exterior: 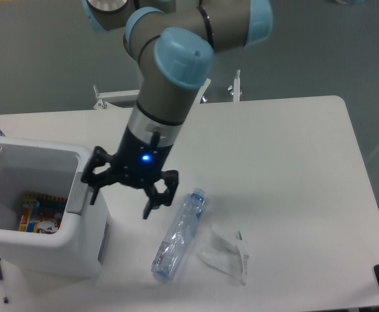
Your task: Open the trash can
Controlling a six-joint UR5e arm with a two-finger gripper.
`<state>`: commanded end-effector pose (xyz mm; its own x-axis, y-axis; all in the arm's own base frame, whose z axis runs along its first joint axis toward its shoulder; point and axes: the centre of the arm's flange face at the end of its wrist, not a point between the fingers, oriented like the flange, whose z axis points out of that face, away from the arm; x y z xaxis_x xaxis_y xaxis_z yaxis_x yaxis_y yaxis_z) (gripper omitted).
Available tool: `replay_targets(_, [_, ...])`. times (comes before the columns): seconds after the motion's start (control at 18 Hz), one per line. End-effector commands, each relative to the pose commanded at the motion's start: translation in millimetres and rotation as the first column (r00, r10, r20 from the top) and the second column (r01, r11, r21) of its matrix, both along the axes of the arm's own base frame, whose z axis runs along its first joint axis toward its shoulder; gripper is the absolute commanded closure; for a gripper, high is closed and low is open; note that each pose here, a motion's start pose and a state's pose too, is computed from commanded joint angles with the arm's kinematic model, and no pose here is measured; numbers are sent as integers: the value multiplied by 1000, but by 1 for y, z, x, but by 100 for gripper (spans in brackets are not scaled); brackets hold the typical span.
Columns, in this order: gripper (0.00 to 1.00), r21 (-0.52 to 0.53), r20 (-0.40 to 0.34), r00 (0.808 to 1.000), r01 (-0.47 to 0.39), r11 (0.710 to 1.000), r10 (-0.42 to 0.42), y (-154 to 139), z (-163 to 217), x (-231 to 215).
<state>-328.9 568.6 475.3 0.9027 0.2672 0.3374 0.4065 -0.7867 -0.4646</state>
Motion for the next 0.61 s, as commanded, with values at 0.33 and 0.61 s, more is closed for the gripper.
replay_targets(0.33, [0, 17, -86, 992, -86, 996, 88, -23, -19, -72])
replay_targets(0.61, [0, -155, -236, 971, -5, 988, -32, -39, -69, -111])
